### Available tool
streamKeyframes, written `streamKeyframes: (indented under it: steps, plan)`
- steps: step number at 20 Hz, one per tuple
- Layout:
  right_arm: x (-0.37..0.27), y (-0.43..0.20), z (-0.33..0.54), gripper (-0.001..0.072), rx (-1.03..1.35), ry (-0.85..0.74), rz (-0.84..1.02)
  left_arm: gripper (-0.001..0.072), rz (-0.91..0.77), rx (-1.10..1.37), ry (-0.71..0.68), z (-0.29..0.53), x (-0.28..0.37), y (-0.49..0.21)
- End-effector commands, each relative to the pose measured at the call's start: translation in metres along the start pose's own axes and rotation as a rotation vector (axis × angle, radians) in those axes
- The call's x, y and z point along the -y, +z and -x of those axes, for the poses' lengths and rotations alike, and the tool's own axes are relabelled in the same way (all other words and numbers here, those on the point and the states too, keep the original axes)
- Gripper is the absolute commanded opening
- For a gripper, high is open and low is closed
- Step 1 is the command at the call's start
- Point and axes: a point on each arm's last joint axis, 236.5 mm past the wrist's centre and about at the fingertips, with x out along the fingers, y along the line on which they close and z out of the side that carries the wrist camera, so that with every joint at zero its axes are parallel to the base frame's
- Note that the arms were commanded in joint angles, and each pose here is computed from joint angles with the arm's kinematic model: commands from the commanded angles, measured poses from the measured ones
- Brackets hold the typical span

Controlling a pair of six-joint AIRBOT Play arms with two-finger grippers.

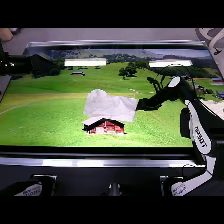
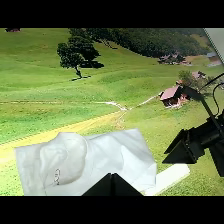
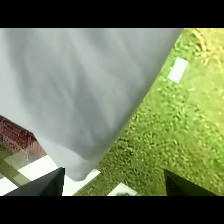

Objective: Fold the shirts.

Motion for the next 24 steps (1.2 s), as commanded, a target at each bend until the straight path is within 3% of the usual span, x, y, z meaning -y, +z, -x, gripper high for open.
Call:
streamKeyframes:
  steps: [1, 2, 3, 5, 8, 9, 10, 15, 19, 24]
  plan:
    - [0.000, 0.008, -0.026, 0.0599, 0.035, 0.072, -0.101, 0.0026, 0.005, -0.003, 0.002, -0.001, -0.002, -0.001]
    - [-0.005, 0.014, -0.032, 0.0577, 0.054, 0.100, -0.119, 0.0026, 0.005, -0.002, 0.001, -0.001, -0.001, -0.001]
    - [-0.007, 0.020, -0.035, 0.0499, 0.076, 0.120, -0.138, 0.0026, 0.005, -0.002, 0.001, -0.001, -0.001, -0.001]
    - [-0.012, 0.031, -0.040, 0.0464, 0.116, 0.140, -0.158, 0.0026, 0.005, -0.002, 0.001, -0.001, -0.001, -0.001]
    - [-0.022, 0.035, -0.046, 0.0231, 0.126, 0.146, -0.147, 0.0026, 0.005, -0.002, 0.001, -0.001, -0.001, -0.001]
    - [-0.023, 0.038, -0.047, 0.0060, 0.135, 0.142, -0.144, 0.0026, 0.005, -0.002, 0.001, -0.001, -0.001, -0.001]
    - [-0.030, 0.039, -0.046, 0.0018, 0.141, 0.168, -0.138, 0.0026, 0.005, -0.002, 0.001, -0.001, -0.001, -0.001]
    - [-0.051, 0.082, 0.062, 0.0018, 0.343, 0.327, 0.055, 0.0026, 0.004, -0.002, 0.001, -0.001, -0.002, -0.001]
    - [-0.034, 0.099, 0.209, 0.0018, 0.559, 0.208, 0.172, 0.0026, 0.008, 0.005, 0.004, -0.002, -0.004, 0.001]
    - [0.050, 0.054, 0.339, 0.0018, 0.710, -0.010, 0.014, 0.0026, 0.012, 0.000, 0.004, -0.005, -0.006, 0.000]
